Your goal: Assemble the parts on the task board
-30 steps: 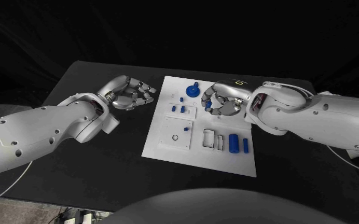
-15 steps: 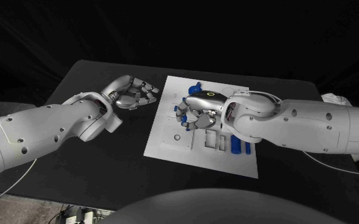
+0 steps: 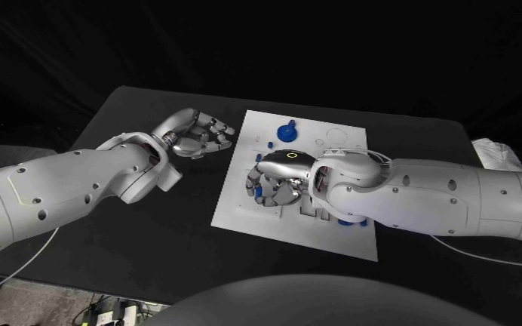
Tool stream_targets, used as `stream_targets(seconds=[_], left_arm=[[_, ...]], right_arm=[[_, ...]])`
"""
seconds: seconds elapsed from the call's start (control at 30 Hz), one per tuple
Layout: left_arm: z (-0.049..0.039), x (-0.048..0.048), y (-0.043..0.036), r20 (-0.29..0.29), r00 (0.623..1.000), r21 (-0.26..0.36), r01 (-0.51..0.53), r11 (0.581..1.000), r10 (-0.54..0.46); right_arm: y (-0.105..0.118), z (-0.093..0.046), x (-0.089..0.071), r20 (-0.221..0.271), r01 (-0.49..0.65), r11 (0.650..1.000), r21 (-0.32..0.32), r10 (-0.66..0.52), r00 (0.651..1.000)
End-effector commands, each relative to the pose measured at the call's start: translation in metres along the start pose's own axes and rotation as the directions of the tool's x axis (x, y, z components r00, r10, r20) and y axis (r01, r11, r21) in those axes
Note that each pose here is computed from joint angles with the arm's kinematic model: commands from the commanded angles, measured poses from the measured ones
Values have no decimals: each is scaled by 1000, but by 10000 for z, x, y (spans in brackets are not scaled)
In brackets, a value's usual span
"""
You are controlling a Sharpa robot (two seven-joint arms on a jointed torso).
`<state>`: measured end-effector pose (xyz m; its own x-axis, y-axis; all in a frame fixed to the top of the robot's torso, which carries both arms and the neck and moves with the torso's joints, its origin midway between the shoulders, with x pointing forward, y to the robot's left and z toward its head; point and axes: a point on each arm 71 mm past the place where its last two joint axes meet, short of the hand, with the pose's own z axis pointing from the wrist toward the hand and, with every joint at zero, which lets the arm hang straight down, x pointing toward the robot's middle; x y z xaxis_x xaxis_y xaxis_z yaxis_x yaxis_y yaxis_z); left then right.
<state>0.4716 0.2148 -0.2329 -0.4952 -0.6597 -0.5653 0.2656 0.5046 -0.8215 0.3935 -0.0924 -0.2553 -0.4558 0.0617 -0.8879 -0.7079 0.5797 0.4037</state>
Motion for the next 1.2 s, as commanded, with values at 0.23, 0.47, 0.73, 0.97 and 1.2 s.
stream_targets(seconds=[0.23,0.47,0.73,0.97,1.2], left_arm=[[9,24,-20,-15,1000,9,8,1000,-7],[2,21,-17,-16,1000,8,8,1000,-8],[-1,22,-16,-19,1000,6,9,1000,-9],[-2,24,-14,-21,1000,3,10,1000,-10],[-5,22,-9,-22,1000,-1,10,1000,-10]], right_arm=[[25,56,176,-14,53,998,-40,-54,998],[16,69,227,10,91,995,-45,-91,996],[25,62,244,46,128,990,-55,-125,991],[20,35,237,73,146,988,-56,-142,987],[-2,17,243,67,156,987,-49,-152,986]])
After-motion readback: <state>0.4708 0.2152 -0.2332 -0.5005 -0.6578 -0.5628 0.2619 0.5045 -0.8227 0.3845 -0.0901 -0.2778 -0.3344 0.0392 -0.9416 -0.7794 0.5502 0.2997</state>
